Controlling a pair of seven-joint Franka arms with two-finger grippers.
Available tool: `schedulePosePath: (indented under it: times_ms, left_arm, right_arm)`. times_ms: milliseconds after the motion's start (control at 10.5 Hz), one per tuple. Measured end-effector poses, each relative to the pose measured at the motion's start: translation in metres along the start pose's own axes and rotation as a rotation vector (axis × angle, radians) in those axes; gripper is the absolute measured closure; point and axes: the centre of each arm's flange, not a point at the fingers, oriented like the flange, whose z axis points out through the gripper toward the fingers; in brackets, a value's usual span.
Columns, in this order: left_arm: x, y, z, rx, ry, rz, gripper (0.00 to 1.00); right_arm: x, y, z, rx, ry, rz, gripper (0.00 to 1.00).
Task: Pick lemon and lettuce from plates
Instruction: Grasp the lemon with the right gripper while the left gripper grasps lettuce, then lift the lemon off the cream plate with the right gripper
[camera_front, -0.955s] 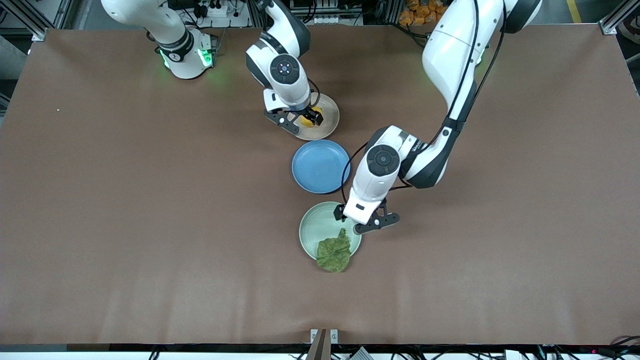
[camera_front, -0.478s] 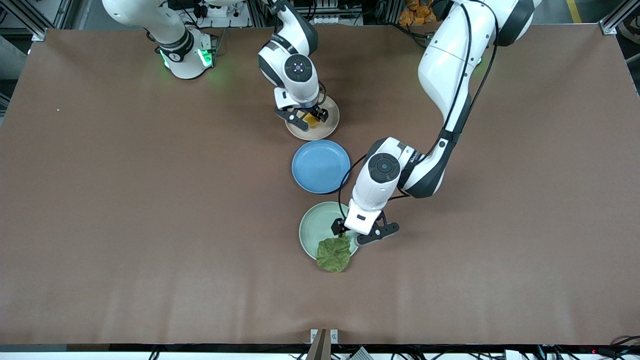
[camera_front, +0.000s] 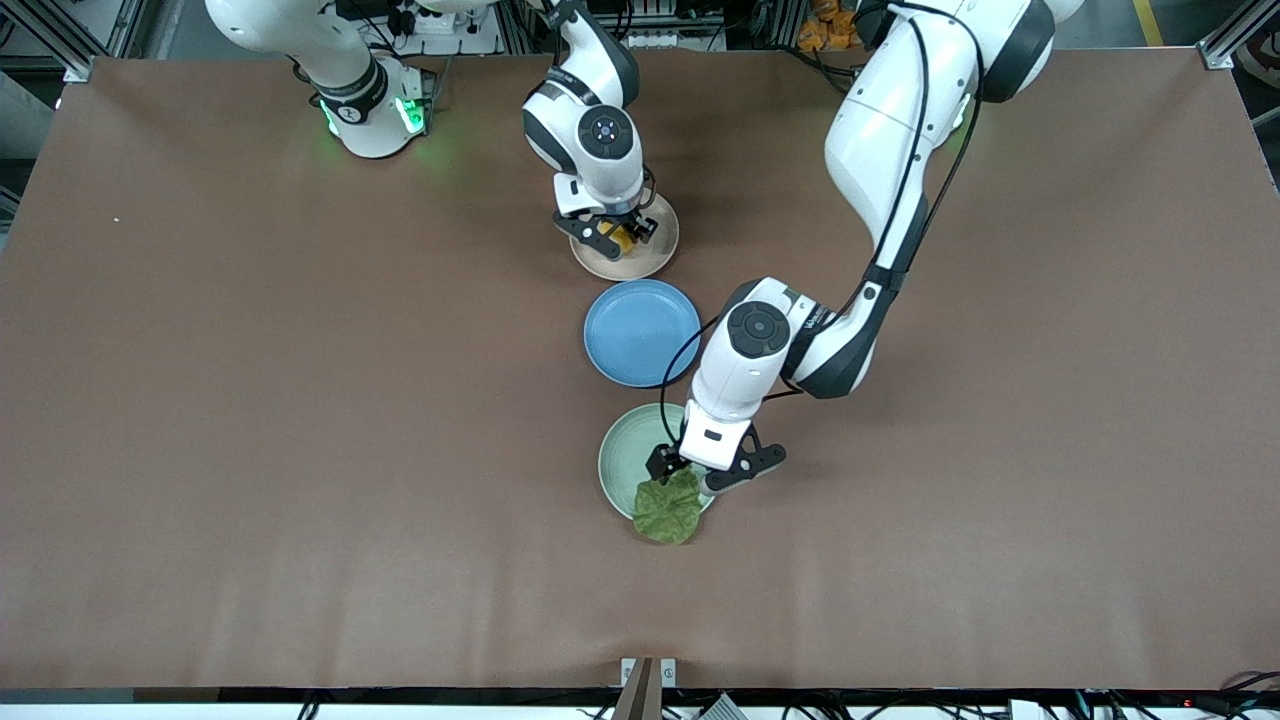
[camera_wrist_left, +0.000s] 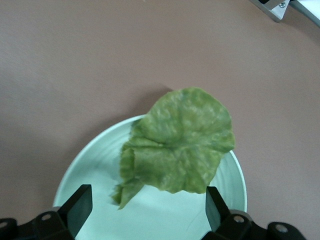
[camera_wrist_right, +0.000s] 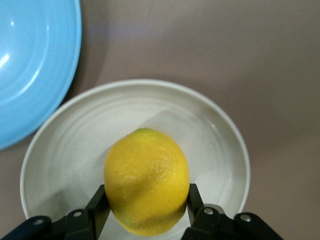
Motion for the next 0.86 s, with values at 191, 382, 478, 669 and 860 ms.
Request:
schedulePosePath:
  times_ms: [191, 382, 478, 669, 860]
  left_arm:
    - [-0.009, -0.004, 0.020, -0.016, 0.004, -0.006, 0.00]
    - [-0.014, -0.008, 0.031, -0.016, 0.002, -0.004, 0.00]
    - [-0.014, -0.009, 0.032, -0.015, 0.002, -0.004, 0.00]
    - [-0.013, -0.010, 0.033, -0.013, 0.004, -0.005, 0.00]
    - [-0.011, -0.012, 0.036, -0.021, 0.011, -0.007, 0.00]
  right_arm:
    - [0.021, 0.004, -0.026, -0.056, 0.007, 0.018, 0.33]
    - [0.048, 0.018, -0.066, -0.099, 0.003, 0.003, 0.33]
    - [0.067, 0.028, -0.083, -0.122, -0.007, -0.017, 0.33]
    - [0.121, 0.052, -0.118, -0.163, -0.038, -0.057, 0.33]
    - [0.185, 0.078, -0.151, -0.187, -0.074, -0.091, 0.33]
